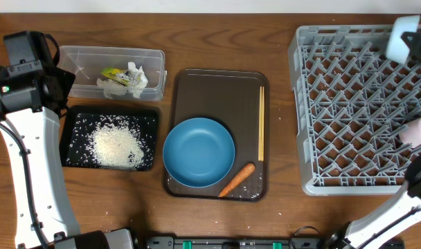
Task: Sort waste into correct bins and load items into the dishwasher rack
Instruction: 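Carry the light-blue bowl with the right gripper and set it in the rack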
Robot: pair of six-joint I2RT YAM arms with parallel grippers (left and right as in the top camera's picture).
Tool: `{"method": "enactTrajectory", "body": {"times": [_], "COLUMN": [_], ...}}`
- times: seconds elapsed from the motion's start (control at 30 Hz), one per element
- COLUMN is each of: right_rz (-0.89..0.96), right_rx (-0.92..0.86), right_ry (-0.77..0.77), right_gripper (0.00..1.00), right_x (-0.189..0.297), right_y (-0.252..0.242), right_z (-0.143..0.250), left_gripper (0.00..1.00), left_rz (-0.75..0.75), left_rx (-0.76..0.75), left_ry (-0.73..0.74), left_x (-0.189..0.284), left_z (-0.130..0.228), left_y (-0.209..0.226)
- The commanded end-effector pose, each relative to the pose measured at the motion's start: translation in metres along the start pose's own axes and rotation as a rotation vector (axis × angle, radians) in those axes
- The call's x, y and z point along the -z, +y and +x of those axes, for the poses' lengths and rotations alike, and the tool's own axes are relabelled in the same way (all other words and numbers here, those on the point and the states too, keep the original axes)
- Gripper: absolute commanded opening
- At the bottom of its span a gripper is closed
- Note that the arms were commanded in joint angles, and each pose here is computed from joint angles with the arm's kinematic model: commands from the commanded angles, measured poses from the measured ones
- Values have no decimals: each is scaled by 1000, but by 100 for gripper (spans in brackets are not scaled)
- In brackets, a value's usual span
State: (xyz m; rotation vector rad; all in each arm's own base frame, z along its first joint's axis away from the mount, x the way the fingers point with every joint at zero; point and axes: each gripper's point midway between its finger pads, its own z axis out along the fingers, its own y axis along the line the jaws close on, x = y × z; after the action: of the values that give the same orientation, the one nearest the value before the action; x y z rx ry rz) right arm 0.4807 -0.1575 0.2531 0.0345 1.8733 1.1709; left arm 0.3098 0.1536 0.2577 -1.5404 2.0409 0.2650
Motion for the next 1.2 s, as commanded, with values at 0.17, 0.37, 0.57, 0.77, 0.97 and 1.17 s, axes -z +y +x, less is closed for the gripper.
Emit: {"method": "enactTrajectory", "body": {"times": [0.17,0.37,0.57,0.77,0.97,1.17], "right_rz": [-150,-149,-148,-154,41,103], "right_rx": [-146,-187,-232,-241,-347,-392], "right_ry": [-32,-28,-28,-1,18,-4], "right_gripper": [1,1,1,1,1,7], "right_x": [11,8,9,-5,-8,9], "right_y": [-47,-63,-64,-60,-92,-103], "right_z": [27,37,34,37,46,45], "left_gripper": [100,99,99,99,99,99], "left_rz": [-24,-24,-24,-24,-24,-24], "left_rx": [-12,-12,-12,-12,-12,-12], "left_ry": [-15,-15,-15,-15,-15,-15], "left_x": [-2,-2,-2,-2,-2,-2], "left_z": [-3,-3,-3,-3,-3,-3], "left_y": [4,4,4,4,4,4]}}
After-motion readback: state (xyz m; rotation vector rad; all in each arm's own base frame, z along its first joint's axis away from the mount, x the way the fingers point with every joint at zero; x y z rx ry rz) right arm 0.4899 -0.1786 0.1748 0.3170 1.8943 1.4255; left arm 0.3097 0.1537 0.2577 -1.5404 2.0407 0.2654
